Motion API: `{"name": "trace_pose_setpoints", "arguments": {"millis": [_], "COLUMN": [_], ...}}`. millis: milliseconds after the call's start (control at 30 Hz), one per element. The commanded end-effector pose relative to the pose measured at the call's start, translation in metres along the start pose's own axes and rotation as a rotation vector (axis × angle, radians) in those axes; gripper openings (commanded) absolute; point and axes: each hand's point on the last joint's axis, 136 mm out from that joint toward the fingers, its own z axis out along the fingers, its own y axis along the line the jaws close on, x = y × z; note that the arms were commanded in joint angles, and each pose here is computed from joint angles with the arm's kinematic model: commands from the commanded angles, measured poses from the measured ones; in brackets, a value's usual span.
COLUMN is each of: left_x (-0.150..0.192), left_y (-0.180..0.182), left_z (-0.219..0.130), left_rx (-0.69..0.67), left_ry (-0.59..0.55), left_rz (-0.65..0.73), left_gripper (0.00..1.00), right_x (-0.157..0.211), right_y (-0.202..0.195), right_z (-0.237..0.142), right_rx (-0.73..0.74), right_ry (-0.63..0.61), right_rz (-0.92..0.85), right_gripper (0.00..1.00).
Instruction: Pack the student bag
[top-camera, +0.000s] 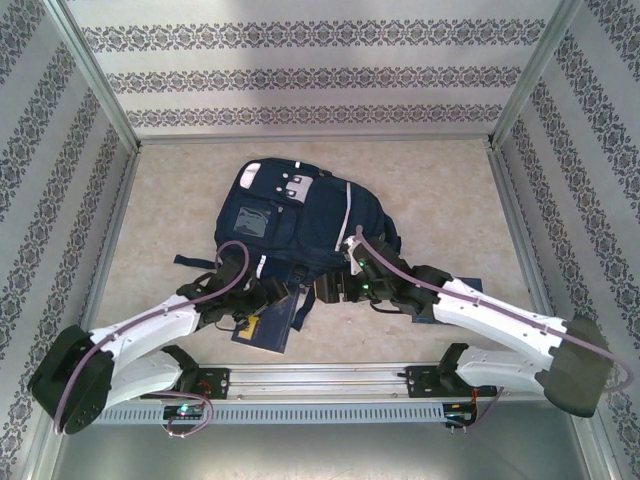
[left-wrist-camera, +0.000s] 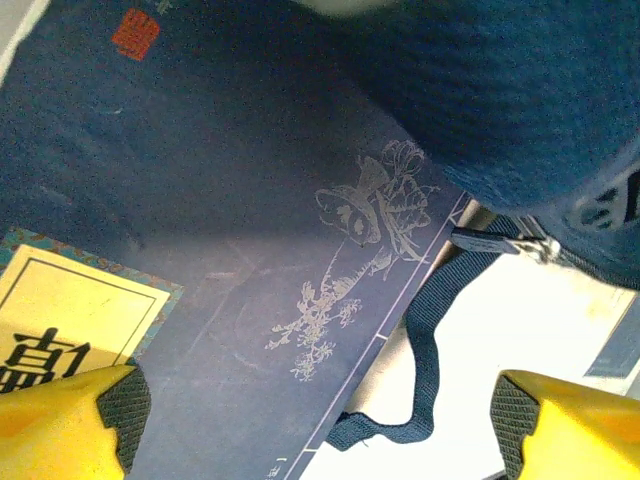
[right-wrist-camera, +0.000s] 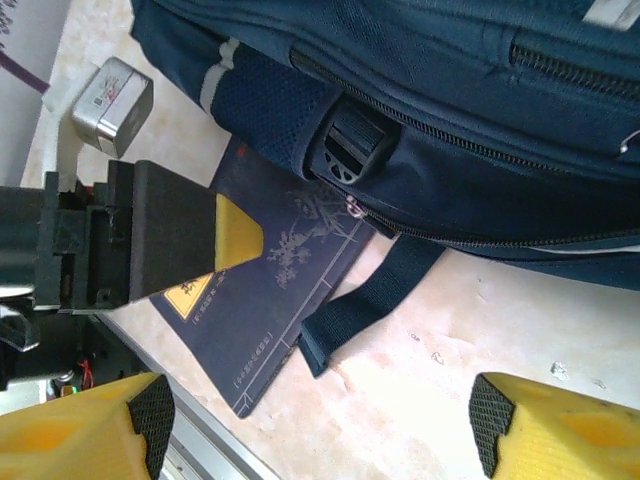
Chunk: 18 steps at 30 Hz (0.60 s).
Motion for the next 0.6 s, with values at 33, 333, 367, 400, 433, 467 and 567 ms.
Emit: {"name": "trace_pose_setpoints", "arguments": {"millis": [33,333,367,400,433,467,567], "left_x": [0.018,0.055,0.058,0.061,0.063,0.067,0.084], "left_y": [-0.017,-0.027,-0.028,-0.029,-0.031,-0.036,-0.06], "left_z": [0.012,0.047,0.052,0.056,0.06,0.064,0.071], "left_rx": [-0.02,-0.246,-0.266,-0.279,-0.289,-0.281,-0.197], "left_ry": [0.094,0.311,0.325,0.333,0.338,0.345,0.369], "left_rz": [0.241,0.676,0.705,0.72,0.734,0.748,0.793], "left_gripper": [0.89,0.81,0.81,0.8,0.8,0.8,0.81], "right_x": [-0.006,-0.031,-0.032,-0.032,-0.032,-0.031,-0.028], "right_y": [0.001,-0.04,-0.044,-0.046,-0.049,-0.052,-0.059], "right_z": [-0.002,-0.043,-0.047,-0.05,-0.053,-0.055,-0.061], "right_rx": [0.014,0.125,0.129,0.13,0.132,0.135,0.148], "right_ry": [-0.029,-0.164,-0.168,-0.172,-0.17,-0.171,-0.173], "right_rz": [-0.003,0.097,0.107,0.114,0.121,0.126,0.129], "right_gripper": [0.77,0.77,0.77,0.77,0.77,0.77,0.77]}}
